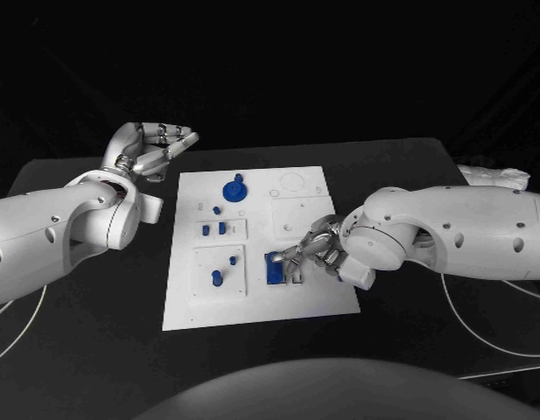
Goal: Assemble the parts on the task board
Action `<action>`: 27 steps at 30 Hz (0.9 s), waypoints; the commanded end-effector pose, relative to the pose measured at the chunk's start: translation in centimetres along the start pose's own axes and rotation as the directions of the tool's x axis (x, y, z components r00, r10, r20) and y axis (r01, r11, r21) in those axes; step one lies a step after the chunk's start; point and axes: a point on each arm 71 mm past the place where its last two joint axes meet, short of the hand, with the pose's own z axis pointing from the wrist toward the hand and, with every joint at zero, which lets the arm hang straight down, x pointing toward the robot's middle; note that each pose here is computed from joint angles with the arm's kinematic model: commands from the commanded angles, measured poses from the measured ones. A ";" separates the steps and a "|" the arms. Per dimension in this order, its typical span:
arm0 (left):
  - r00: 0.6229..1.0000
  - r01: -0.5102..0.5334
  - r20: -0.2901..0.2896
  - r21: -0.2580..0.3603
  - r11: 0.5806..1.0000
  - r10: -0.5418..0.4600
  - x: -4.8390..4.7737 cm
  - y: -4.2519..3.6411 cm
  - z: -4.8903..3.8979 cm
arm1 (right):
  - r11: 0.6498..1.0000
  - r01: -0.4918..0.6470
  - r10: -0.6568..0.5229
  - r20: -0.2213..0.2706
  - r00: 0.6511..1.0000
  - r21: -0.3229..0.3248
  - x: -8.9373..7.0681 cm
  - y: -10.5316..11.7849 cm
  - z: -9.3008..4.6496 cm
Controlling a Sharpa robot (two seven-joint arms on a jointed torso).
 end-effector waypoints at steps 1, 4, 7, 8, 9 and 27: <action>1.000 0.008 -0.015 0.006 1.000 -0.008 0.20 -0.12 0.06 | 0.998 0.056 -0.054 0.051 0.997 -0.029 -0.3 0.2 -0.4; 1.000 0.009 -0.016 0.006 1.000 -0.009 0.20 -0.12 0.06 | 0.996 0.076 -0.073 0.067 0.995 -0.048 -0.4 0.4 -0.9; 1.000 0.009 -0.016 0.006 1.000 -0.009 0.21 -0.12 0.06 | 0.994 0.094 -0.091 0.058 0.994 -0.050 -0.3 0.5 -1.2; 1.000 0.009 -0.017 0.006 1.000 -0.009 0.21 -0.12 0.06 | 0.994 0.102 -0.099 0.050 0.994 -0.048 -0.3 0.4 -1.3; 1.000 0.009 -0.017 0.006 1.000 -0.009 0.21 -0.13 0.05 | 0.993 0.109 -0.107 0.042 0.993 -0.045 -0.2 0.4 -1.3; 1.000 0.010 -0.018 0.004 1.000 -0.010 0.20 -0.11 0.01 | 0.977 0.211 -0.211 -0.066 0.975 -0.006 0.9 0.5 -0.7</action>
